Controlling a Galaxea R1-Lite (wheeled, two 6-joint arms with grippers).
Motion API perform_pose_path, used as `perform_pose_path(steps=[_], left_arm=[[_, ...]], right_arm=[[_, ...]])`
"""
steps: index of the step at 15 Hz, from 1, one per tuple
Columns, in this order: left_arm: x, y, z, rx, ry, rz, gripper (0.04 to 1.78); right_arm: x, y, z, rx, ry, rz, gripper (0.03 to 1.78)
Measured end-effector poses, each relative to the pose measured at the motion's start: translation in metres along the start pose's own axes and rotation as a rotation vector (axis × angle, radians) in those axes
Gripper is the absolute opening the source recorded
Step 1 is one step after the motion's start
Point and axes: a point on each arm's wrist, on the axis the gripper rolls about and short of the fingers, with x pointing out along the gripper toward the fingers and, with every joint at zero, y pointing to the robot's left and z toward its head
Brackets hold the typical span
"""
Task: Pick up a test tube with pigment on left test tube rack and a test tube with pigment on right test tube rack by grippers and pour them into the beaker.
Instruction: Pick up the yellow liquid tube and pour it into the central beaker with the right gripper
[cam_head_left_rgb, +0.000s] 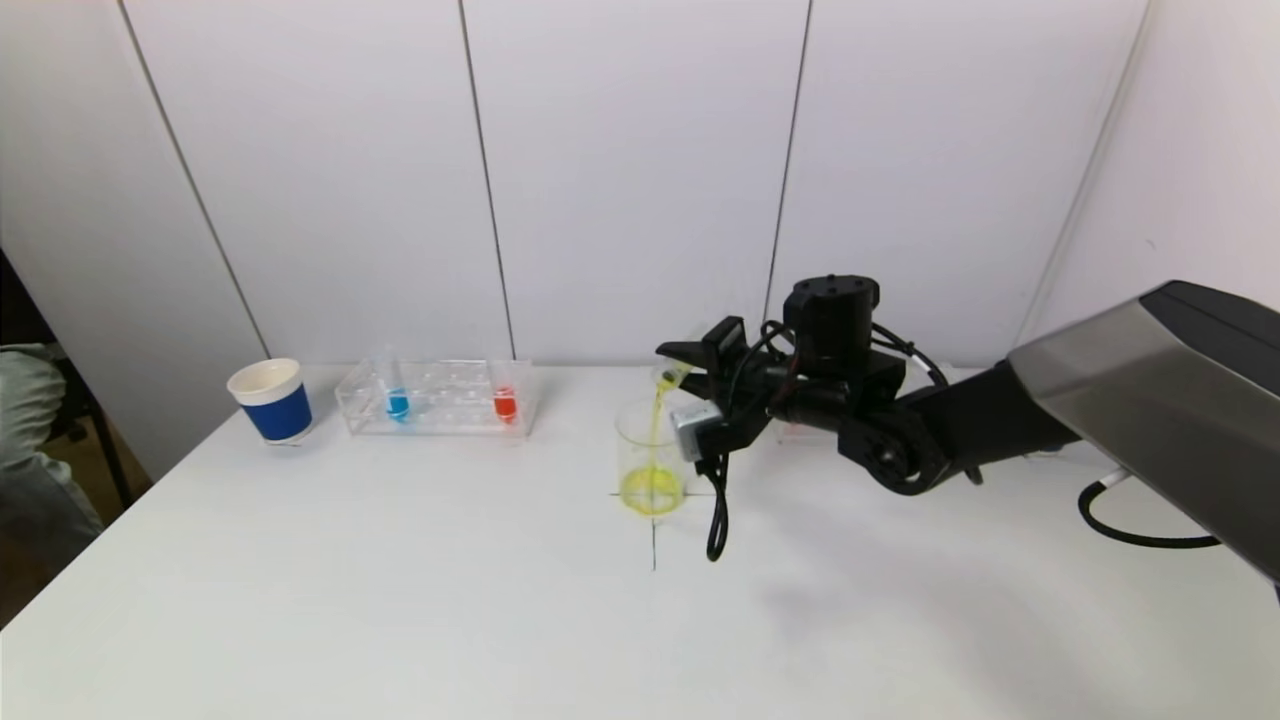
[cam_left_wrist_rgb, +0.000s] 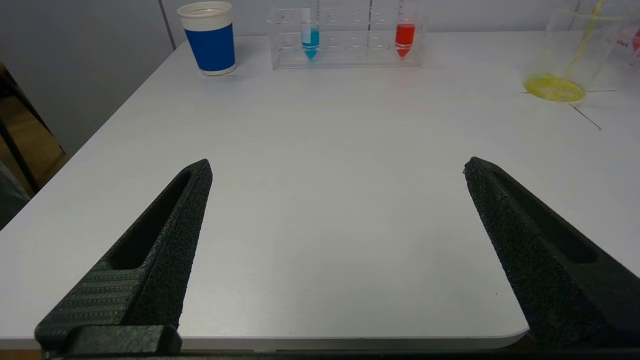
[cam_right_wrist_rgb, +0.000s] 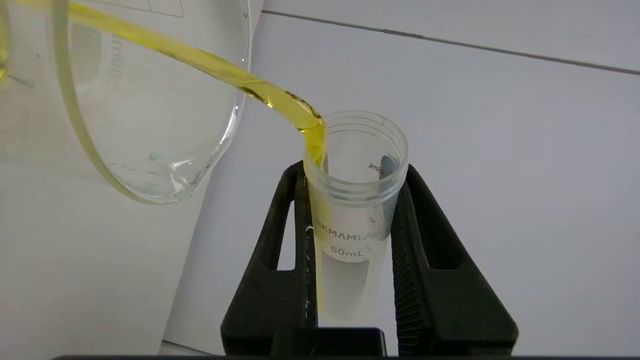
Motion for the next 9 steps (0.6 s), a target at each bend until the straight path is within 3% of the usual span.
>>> perform_pose_path(steps=[9], left_arm=[[0.0000,0.0000,0.0000,0.000,0.000,0.000,1.76]], right_arm=[[0.0024,-0.0057,-0.0021,-0.123,-0.006,0.031,0.48]])
